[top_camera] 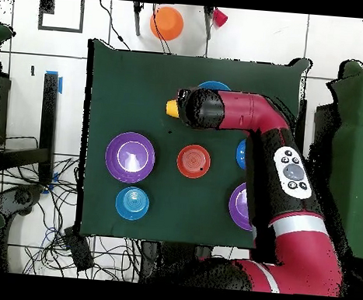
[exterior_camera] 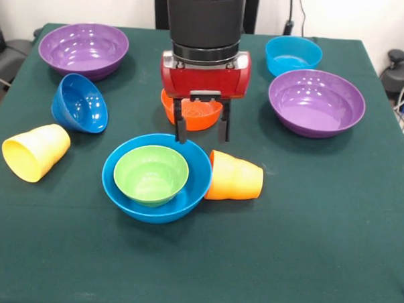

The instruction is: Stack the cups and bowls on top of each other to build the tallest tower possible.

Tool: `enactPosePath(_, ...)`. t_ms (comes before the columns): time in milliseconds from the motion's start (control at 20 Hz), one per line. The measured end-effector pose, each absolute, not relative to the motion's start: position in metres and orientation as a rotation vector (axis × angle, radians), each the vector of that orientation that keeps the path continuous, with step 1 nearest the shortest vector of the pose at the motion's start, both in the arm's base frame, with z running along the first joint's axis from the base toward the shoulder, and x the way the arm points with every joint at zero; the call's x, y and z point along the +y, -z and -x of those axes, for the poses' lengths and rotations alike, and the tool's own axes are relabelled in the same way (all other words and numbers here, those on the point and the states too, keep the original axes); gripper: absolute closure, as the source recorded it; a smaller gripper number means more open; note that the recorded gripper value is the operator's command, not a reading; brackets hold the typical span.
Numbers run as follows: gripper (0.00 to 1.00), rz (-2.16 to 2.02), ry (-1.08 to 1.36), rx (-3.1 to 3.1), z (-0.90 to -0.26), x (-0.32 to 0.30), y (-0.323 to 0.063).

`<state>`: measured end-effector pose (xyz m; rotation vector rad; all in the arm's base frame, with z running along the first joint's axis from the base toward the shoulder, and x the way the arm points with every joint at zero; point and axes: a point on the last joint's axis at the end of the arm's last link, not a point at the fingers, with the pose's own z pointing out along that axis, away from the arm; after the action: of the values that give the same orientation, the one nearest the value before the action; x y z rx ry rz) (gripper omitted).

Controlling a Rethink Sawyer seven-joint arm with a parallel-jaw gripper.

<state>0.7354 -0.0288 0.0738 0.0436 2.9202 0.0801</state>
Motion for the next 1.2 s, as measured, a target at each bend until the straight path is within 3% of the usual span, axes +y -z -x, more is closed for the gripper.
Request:
enactPosePath(300,0.00,-0.050,-0.029,2.913,-0.735,-0.040,-0.084)
enactPosePath(850,0.00,-0.039,0.060,2.802,-0.756,-0.044,-0.164)
enactPosePath(1200,0.00,-0.036,0.100,2.780,-0.756,-0.043,-0.184)
